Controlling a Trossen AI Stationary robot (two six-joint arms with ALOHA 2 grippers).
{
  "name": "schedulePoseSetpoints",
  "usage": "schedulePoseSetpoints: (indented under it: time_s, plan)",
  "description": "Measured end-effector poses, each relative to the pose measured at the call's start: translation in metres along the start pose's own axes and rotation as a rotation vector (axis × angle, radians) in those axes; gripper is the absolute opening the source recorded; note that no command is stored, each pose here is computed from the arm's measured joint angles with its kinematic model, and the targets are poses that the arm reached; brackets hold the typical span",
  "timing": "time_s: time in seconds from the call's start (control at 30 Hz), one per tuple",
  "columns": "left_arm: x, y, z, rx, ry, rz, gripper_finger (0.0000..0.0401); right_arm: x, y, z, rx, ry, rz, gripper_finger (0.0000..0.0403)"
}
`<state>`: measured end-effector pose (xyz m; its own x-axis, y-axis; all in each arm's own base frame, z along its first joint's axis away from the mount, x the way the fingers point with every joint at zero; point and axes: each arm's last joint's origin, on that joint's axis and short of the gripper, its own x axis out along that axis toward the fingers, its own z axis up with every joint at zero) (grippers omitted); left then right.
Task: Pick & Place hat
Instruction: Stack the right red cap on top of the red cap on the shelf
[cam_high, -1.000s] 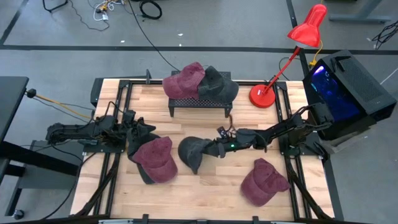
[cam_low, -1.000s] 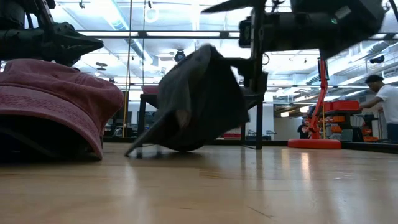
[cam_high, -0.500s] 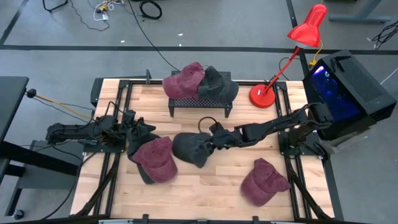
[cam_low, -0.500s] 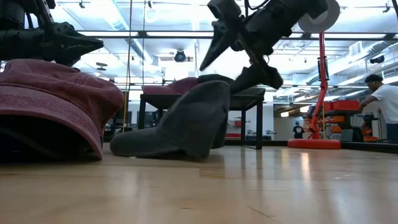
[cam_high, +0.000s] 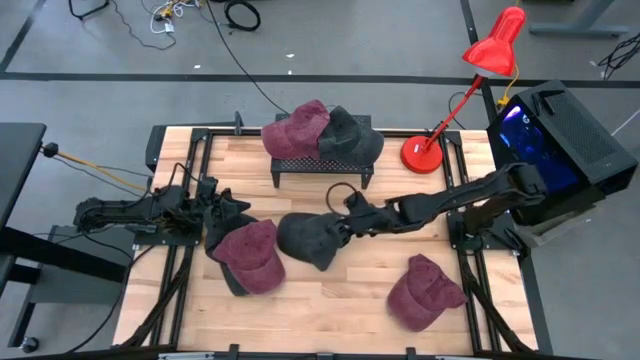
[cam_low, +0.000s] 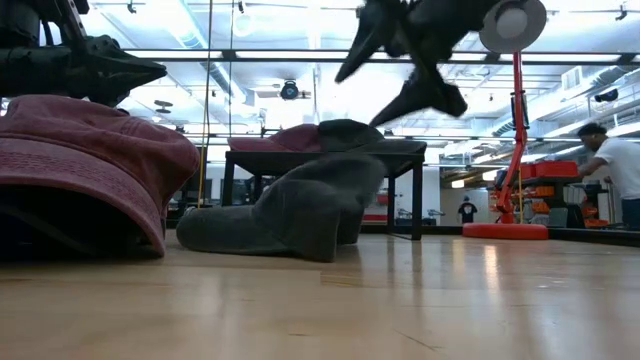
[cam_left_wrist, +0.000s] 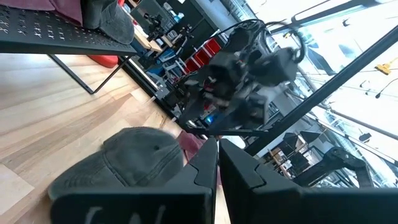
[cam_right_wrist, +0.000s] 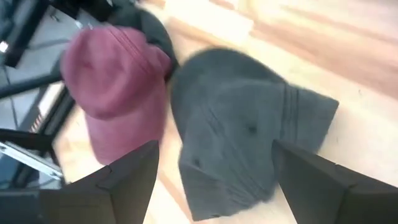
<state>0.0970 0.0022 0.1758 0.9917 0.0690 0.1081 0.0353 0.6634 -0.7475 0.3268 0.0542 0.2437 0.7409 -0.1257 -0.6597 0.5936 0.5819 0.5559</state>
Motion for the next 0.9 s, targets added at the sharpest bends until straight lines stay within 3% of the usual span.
schedulePoseSetpoints:
  time_s: [0.27, 0.5, 0.9]
  plan:
    - [-0.001, -0.008, 0.008, 0.022, -0.03, -0.012, 0.0021, -0.047, 0.003, 0.022, -0.052, -0.129, 0.056, 0.0311]
    - [-0.003, -0.035, 0.033, 0.121, -0.095, -0.026, 0.0021, -0.07, -0.006, 0.023, -0.082, -0.085, 0.018, 0.0311]
    - [0.041, -0.057, 0.046, 0.141, 0.127, 0.103, 0.002, -0.077, -0.013, 0.019, -0.08, 0.021, -0.006, 0.0311]
